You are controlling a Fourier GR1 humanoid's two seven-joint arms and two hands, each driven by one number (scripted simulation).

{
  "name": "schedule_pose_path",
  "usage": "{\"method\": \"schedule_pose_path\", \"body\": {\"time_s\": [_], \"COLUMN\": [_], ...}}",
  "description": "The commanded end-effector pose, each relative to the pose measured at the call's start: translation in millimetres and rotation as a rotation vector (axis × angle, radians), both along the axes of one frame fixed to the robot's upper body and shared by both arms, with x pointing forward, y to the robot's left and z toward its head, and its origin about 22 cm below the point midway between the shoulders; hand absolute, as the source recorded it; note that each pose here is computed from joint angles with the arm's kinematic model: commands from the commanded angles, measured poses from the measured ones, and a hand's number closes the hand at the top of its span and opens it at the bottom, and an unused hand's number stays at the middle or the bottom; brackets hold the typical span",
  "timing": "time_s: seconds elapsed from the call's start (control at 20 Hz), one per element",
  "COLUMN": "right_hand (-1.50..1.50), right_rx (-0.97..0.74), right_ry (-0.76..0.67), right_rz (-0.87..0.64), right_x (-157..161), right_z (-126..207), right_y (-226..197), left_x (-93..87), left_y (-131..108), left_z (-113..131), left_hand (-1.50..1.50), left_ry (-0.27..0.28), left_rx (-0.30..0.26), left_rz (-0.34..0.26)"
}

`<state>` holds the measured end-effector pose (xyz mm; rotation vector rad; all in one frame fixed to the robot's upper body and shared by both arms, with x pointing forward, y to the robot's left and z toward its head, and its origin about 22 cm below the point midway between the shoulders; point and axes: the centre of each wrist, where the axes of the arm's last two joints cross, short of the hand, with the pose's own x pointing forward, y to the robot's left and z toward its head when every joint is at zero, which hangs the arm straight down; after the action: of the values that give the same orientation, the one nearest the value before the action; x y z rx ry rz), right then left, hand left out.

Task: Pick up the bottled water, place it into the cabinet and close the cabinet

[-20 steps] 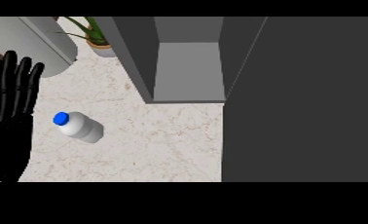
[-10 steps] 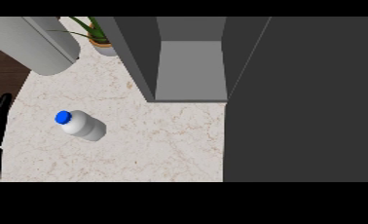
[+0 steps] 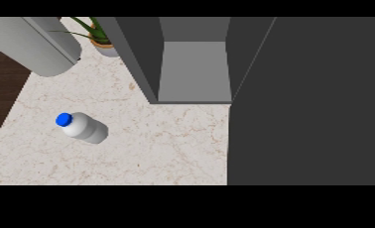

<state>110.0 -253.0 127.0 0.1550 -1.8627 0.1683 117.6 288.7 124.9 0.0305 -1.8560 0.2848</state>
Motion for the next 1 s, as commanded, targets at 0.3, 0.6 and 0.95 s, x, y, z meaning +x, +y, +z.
{"method": "schedule_pose_path", "body": {"time_s": [0.3,0.6,0.95], "right_hand": [-1.5,-1.5,-1.5], "right_rx": [0.021,0.033,0.012], "right_ry": [-0.026,-0.029,-0.039], "right_rz": [0.02,0.018,0.026], "right_x": [-45,-50,-58], "right_z": [29,33,18], "right_y": [-3,-1,-8], "left_x": [-19.6,-10.2,-9.7], "left_y": [1,1,9], "left_z": [4,-17,-39], "left_hand": [-1.5,-1.5,-1.5], "left_ry": [-0.025,-0.023,0.088], "left_rx": [-0.018,-0.017,-0.029], "left_rz": [0.029,0.01,0.05]}}
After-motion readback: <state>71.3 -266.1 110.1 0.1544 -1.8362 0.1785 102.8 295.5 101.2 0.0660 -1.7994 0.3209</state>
